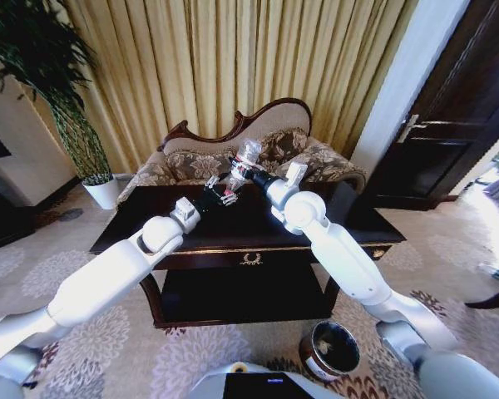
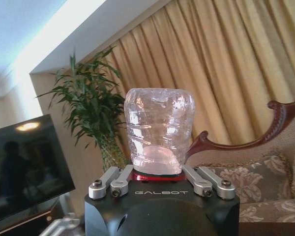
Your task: Move to the front of the table and place the trash on the table into the trash bin.
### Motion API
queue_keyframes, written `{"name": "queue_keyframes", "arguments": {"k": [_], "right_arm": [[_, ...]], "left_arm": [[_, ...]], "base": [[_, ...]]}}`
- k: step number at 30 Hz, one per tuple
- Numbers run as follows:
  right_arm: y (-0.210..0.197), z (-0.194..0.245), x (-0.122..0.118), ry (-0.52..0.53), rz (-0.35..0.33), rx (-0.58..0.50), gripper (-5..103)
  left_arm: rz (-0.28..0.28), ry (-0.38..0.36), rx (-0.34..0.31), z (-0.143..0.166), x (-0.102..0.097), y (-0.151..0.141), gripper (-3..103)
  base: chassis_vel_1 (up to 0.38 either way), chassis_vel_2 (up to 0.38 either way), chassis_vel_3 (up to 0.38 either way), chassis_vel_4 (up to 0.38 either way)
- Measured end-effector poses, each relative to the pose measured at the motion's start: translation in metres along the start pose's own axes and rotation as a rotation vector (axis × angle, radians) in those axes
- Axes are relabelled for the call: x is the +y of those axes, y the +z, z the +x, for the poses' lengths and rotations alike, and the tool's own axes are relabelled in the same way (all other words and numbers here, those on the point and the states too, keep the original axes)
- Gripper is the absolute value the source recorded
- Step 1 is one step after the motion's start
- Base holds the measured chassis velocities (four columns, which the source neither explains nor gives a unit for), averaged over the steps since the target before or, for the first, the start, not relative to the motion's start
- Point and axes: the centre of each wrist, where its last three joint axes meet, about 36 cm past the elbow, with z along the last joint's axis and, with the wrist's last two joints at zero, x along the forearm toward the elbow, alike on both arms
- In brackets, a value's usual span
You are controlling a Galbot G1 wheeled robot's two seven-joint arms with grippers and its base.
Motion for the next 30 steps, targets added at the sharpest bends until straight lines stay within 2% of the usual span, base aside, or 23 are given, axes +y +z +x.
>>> {"name": "queue_keyframes", "arguments": {"k": [1,2,3,5,6,12,14,15,17,18,20,21,23,24,26,28,30], "right_arm": [[0.0,0.0,0.0,0.0,0.0,0.0,27],[0.0,-0.001,-0.006,0.019,-0.005,-0.007,25],[0.001,-0.002,-0.014,0.043,-0.002,-0.014,25],[0.001,-0.003,-0.019,0.057,0.002,-0.019,25],[0.001,-0.003,-0.027,0.08,0.013,-0.028,25],[0.004,-0.001,-0.054,0.148,0.087,-0.049,25],[0.008,0.004,-0.069,0.19,0.154,-0.061,25],[0.008,0.004,-0.069,0.19,0.154,-0.061,25],[0.015,0.012,-0.084,0.252,0.221,-0.063,25],[0.015,0.012,-0.084,0.252,0.221,-0.063,25],[0.021,0.022,-0.093,0.307,0.251,-0.057,25],[0.021,0.022,-0.093,0.307,0.251,-0.057,25],[0.026,0.033,-0.1,0.344,0.293,-0.059,25],[0.026,0.033,-0.1,0.344,0.293,-0.059,25],[0.029,0.048,-0.11,0.377,0.331,-0.068,25],[0.03,0.054,-0.113,0.387,0.341,-0.071,25],[0.033,0.068,-0.12,0.412,0.367,-0.072,25]], "left_arm": [[0.0,0.0,0.0,0.0,0.0,0.0,74],[0.024,-0.006,0.011,0.002,-0.002,-0.005,80],[0.045,-0.016,0.022,0.005,-0.002,-0.008,90],[0.053,-0.022,0.026,0.007,-0.002,-0.009,90],[0.064,-0.033,0.034,0.012,0.0,-0.011,98],[0.104,-0.093,0.064,0.033,0.007,-0.011,100],[0.123,-0.136,0.086,0.045,0.012,-0.011,100],[0.123,-0.136,0.086,0.045,0.012,-0.011,100],[0.155,-0.234,0.133,0.058,0.016,-0.011,100],[0.155,-0.234,0.133,0.058,0.016,-0.011,100],[0.195,-0.361,0.192,0.065,0.023,-0.013,100],[0.195,-0.361,0.192,0.065,0.023,-0.013,100],[0.189,-0.436,0.229,0.071,0.033,-0.014,100],[0.189,-0.436,0.229,0.071,0.033,-0.014,100],[0.174,-0.483,0.26,0.077,0.046,-0.013,100],[0.177,-0.502,0.269,0.08,0.052,-0.014,100],[0.204,-0.544,0.295,0.087,0.066,-0.017,100]], "base": [[0.0,0.0,0.0,0.0],[0.0,0.0,0.0,0.0],[0.0,0.0,0.0,0.0],[0.0,0.0,0.0,0.0],[0.0,0.0,0.0,0.0],[0.0,0.0,0.0,0.0],[0.0,0.0,0.0,0.0],[0.0,0.0,0.0,0.0],[0.0,0.0,0.0,0.0],[0.0,0.0,0.0,0.0],[0.0,0.0,0.0,0.0],[0.0,0.0,0.0,0.0],[0.0,0.0,0.0,0.0],[0.0,0.0,0.0,0.0],[0.0,0.0,0.0,0.0],[0.0,0.0,0.0,0.0],[0.0,0.0,0.0,0.0]]}}
